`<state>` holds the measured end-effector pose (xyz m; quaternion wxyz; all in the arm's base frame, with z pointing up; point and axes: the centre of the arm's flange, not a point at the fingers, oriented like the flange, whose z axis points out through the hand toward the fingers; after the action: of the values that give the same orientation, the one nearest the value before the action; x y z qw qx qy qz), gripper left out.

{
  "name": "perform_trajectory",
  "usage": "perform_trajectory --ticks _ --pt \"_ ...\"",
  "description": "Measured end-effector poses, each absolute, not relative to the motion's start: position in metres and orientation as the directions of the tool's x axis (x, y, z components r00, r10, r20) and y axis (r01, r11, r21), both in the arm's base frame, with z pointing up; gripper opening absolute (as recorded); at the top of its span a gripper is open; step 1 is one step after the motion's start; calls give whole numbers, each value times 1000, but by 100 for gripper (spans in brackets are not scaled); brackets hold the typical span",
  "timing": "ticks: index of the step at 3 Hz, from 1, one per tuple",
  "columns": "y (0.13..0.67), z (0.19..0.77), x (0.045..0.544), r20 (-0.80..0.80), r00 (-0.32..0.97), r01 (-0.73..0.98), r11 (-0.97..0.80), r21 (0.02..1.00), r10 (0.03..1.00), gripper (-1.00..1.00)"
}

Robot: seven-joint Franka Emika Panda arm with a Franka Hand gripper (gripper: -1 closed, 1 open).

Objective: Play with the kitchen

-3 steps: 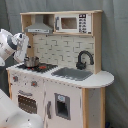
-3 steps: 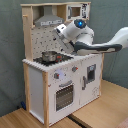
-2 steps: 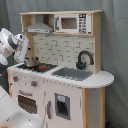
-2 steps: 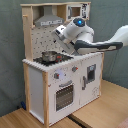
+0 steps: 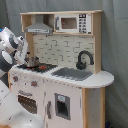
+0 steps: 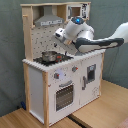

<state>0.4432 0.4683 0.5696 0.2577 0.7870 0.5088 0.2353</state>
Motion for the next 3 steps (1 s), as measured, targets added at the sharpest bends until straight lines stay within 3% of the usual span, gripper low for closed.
perform_trajectory --ticks 3 --pt "464 554 466 -30 303 799 -237 552 952 100"
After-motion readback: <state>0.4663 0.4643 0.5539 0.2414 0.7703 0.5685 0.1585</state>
